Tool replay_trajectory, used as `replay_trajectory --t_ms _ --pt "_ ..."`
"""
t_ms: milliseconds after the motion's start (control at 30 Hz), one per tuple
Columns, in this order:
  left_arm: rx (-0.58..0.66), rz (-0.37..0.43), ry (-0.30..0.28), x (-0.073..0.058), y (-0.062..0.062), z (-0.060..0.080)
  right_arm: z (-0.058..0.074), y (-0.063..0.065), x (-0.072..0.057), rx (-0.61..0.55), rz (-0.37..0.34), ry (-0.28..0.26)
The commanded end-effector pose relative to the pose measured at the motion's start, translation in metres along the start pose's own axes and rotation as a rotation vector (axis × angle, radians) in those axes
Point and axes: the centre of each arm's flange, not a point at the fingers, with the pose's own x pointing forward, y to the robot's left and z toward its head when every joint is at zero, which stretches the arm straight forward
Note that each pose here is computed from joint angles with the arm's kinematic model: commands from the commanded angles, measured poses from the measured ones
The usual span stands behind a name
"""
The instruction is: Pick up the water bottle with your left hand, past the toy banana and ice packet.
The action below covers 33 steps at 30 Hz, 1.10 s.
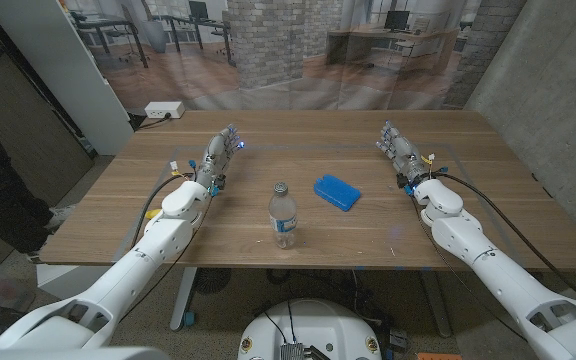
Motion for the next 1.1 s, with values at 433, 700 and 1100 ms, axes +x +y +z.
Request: replay_trajectory --t_ms 433,700,1100 --pt "0.176 -0.138 0.007 0.006 0.0 0.017 -0.004 -0.001 -0.008 -0.008 -0.006 0.009" --pt "0.255 -0.273 0.009 0.013 -0.003 0.023 -0.005 -0.002 -0.011 -0.007 -0.012 0.009" --pt "0.319 -0.414 -0.014 0.02 -0.009 0.036 -0.006 -0.002 -0.015 -0.005 -0.017 0.011"
